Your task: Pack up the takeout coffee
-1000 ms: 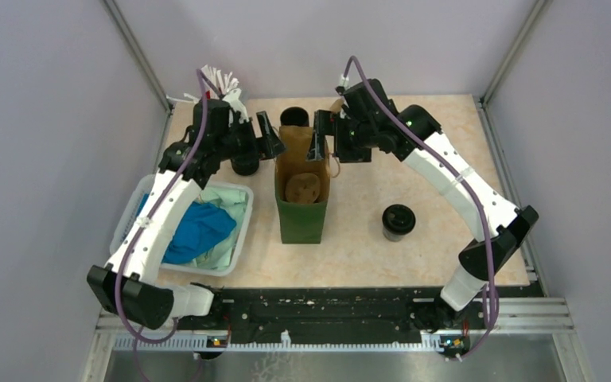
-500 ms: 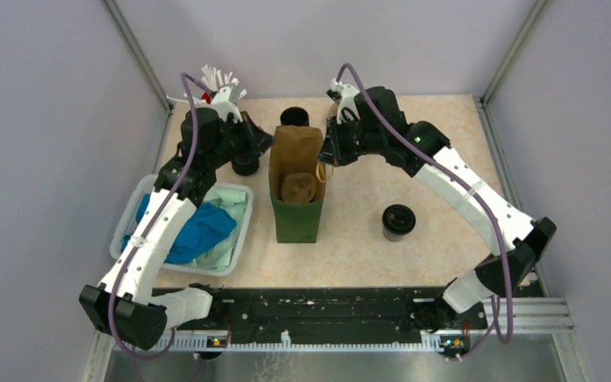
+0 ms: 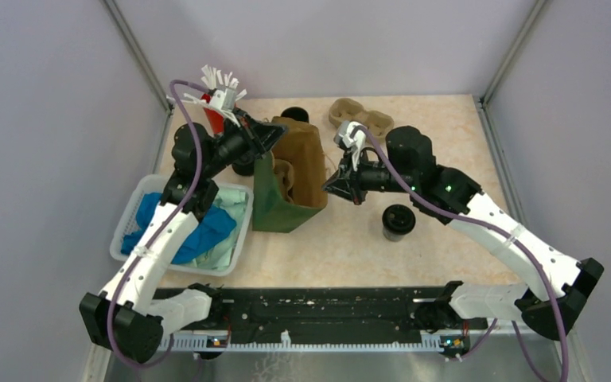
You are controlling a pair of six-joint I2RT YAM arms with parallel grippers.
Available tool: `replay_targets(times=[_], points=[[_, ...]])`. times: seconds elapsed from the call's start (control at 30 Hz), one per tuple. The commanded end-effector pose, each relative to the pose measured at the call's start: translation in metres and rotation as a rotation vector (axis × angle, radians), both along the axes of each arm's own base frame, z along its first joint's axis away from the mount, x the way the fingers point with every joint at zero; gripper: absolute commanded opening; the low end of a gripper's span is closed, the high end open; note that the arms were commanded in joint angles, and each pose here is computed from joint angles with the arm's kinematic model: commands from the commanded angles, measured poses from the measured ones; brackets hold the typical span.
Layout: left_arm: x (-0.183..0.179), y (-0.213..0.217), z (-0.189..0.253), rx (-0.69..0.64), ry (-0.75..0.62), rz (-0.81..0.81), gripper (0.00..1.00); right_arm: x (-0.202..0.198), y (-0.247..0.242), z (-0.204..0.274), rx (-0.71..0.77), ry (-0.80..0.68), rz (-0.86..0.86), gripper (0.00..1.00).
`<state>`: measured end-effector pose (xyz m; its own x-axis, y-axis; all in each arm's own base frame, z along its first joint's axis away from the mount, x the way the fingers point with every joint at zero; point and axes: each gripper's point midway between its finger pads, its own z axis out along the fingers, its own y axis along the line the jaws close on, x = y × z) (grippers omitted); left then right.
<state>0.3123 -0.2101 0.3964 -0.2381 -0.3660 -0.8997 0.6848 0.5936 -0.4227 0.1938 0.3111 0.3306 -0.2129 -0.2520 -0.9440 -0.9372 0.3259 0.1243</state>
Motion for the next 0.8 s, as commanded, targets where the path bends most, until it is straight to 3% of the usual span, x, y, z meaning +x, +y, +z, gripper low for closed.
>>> replay_targets(times=[0.0, 0.2, 0.47, 0.6, 0.77], points=[[0.003, -0.017, 0.011, 0.006, -0.034, -0.104, 0.00, 0.006, 0.007, 0.017, 0.026, -0.154, 0.010, 0.00], [-0.001, -0.028, -0.022, 0.055, 0.037, -0.203, 0.00, 0.000, 0.010, -0.011, 0.002, -0.116, 0.026, 0.00], [0.007, -0.031, -0.002, 0.036, 0.082, -0.195, 0.00, 0.003, 0.009, 0.035, 0.049, -0.178, -0.018, 0.00], [0.034, -0.026, -0.005, 0.047, 0.251, -0.087, 0.00, 0.004, 0.010, 0.067, 0.129, -0.163, -0.058, 0.00], [0.052, -0.016, -0.032, 0.064, 0.426, 0.039, 0.00, 0.020, -0.006, 0.048, 0.065, -0.142, -0.202, 0.00]])
